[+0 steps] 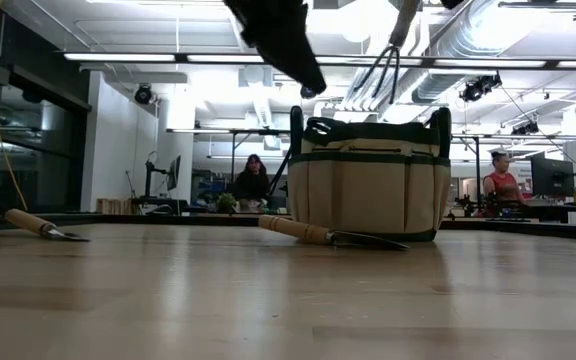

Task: Pick & Place Garden tools in Gardening bag
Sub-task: Put the brown hand rake into the gardening bag

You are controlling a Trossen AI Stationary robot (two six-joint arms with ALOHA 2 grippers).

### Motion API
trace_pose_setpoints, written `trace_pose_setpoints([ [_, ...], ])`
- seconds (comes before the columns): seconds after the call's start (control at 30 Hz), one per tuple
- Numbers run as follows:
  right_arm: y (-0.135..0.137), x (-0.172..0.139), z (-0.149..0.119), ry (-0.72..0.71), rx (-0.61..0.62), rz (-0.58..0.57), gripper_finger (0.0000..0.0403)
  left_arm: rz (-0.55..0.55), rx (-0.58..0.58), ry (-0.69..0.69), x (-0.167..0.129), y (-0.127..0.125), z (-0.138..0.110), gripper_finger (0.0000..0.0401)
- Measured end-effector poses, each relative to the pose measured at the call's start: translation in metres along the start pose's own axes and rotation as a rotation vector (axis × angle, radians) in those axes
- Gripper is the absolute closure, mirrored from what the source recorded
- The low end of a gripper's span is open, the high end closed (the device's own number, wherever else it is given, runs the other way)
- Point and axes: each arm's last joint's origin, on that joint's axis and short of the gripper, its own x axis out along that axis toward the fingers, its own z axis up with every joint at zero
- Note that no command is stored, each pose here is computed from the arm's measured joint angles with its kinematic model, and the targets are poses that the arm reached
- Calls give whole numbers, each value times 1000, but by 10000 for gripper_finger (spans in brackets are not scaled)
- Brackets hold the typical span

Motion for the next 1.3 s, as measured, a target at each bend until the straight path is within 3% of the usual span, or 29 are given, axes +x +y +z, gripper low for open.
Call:
trace_pose_setpoints([
  [0.2, 1, 3, -1, -68, -15, 7, 348, 2, -14, 23, 0, 0, -2, 320],
  [0.5, -3, 6, -8, -1, -14, 67, 348, 52, -34, 143, -8, 4, -14, 320],
  [0.83, -40, 18, -13, 42, 3, 121, 348, 44, -29, 222, -2, -9, -36, 320],
  [1.0, -56, 21, -16, 67, 14, 151, 348, 25, -18, 187, 4, -14, -50, 320],
  [1.3, -72, 22, -21, 90, -8, 161, 348, -60, -88, -100, -15, -9, -71, 320],
])
